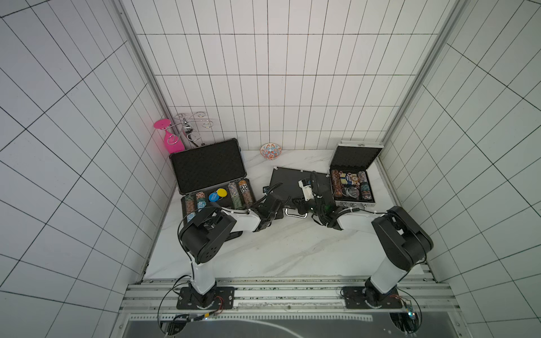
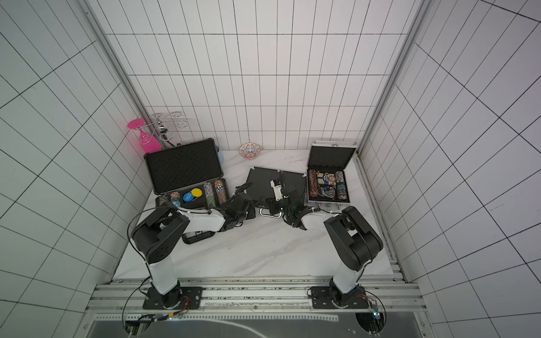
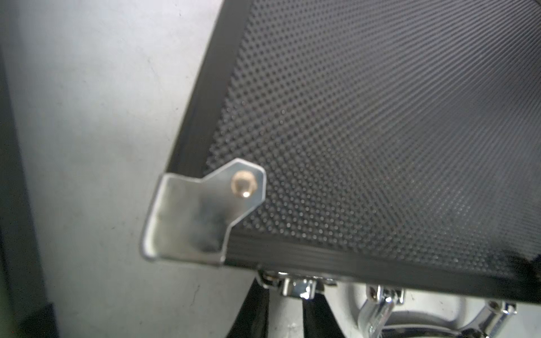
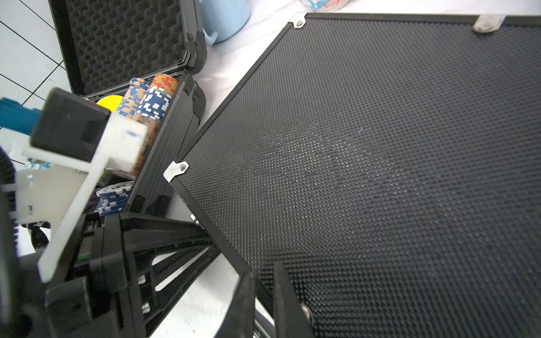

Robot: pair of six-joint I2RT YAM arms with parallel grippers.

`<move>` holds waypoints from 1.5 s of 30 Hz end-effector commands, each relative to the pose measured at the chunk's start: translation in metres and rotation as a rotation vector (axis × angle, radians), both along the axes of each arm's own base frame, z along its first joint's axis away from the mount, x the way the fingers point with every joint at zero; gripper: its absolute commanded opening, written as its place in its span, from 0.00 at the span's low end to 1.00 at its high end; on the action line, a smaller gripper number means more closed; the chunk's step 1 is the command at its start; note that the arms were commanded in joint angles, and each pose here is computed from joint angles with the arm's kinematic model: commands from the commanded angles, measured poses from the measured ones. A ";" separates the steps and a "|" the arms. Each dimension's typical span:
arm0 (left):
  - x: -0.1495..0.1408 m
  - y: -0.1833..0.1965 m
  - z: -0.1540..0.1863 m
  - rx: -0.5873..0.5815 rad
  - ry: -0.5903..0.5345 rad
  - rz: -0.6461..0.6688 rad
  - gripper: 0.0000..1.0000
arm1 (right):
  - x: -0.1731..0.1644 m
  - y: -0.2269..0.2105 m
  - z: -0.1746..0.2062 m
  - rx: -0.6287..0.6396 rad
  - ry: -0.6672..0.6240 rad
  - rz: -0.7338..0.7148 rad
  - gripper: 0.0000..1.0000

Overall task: Close the poker set cases
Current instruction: Fasten the fastener on the poker set case.

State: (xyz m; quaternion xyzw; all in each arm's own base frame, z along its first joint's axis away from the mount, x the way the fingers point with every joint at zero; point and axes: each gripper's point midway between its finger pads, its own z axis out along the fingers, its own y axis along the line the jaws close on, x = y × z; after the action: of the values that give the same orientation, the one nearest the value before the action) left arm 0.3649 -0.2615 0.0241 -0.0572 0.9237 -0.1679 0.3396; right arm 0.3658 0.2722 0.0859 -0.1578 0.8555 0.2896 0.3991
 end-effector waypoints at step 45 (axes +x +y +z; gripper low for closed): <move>0.057 -0.044 0.090 -0.015 -0.149 -0.133 0.34 | -0.055 -0.105 -0.005 -0.100 0.204 -0.222 0.21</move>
State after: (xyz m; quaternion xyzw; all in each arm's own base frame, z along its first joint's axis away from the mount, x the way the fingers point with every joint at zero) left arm 0.4204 -0.3046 0.1429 -0.0211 0.8792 -0.2276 0.4180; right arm 0.3319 0.1877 0.1192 -0.0765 0.8877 0.2468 0.3810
